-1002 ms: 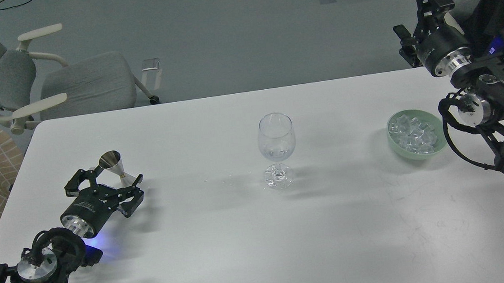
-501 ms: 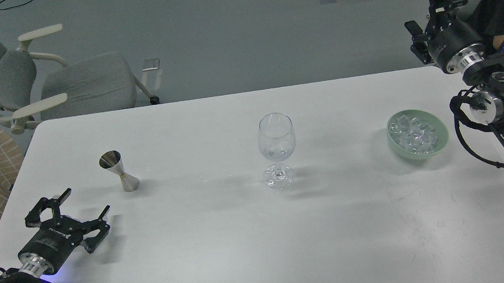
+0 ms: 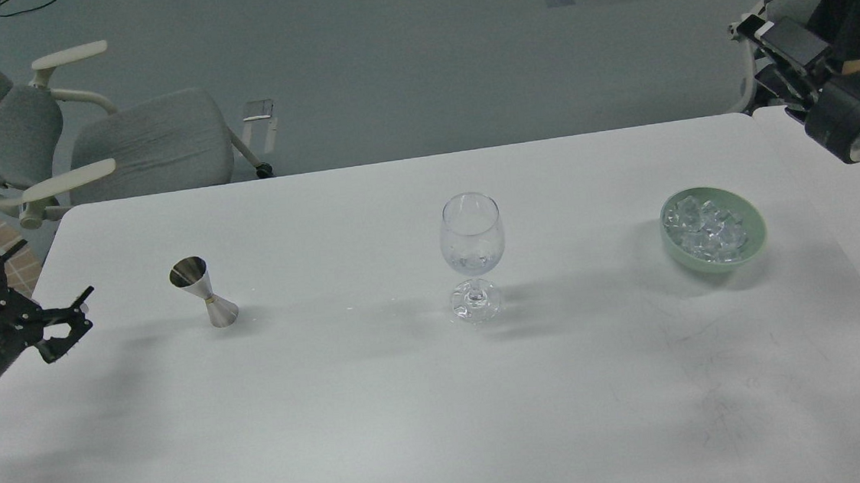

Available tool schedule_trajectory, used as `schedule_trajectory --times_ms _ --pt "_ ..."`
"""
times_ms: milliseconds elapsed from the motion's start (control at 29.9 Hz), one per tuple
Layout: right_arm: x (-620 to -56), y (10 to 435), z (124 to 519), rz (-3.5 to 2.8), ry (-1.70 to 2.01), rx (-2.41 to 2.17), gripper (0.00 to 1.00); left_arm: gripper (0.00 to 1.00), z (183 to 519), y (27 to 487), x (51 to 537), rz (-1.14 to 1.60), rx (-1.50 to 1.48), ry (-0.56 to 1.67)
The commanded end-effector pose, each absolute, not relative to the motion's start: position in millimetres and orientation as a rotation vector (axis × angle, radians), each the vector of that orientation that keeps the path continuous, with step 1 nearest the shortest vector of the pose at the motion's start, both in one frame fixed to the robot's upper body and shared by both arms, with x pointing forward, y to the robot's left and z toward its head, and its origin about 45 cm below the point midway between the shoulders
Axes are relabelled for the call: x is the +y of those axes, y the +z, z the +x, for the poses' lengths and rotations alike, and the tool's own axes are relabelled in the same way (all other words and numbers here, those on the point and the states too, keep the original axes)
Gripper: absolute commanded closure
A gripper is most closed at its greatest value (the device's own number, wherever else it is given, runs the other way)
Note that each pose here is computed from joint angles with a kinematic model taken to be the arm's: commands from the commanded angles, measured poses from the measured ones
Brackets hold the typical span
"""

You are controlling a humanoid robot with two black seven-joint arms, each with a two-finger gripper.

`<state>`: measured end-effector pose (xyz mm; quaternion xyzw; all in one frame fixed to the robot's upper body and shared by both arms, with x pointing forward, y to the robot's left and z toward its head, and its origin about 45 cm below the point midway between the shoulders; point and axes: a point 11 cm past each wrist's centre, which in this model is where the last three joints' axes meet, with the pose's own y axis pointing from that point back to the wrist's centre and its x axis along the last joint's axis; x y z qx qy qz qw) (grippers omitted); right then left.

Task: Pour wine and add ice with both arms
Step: 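Raise the left arm away and reach the right hand into the ice bowl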

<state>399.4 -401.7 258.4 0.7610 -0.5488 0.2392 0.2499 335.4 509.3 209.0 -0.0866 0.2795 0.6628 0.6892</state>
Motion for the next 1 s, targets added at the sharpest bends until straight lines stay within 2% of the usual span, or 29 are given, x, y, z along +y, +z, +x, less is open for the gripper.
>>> schedule_trajectory --times_ms 0,100,334,668,969 --pt "-413 247 381 1.954 0.767 -1.364 0.0 0.02 367 232 488 -0.217 0.529 1.444" --pt "-419 231 369 1.855 0.858 -1.265 0.0 0.02 392 256 473 -0.239 0.398 1.436" --pt "-415 210 354 1.748 1.012 -1.075 0.0 0.02 420 294 446 -0.314 0.174 1.403" --pt "-420 172 343 1.626 1.096 -0.797 0.0 0.02 436 332 430 -0.4 0.075 1.354" --pt "-397 146 339 1.701 1.076 -0.706 0.0 0.02 451 357 408 -0.395 -0.008 1.311"
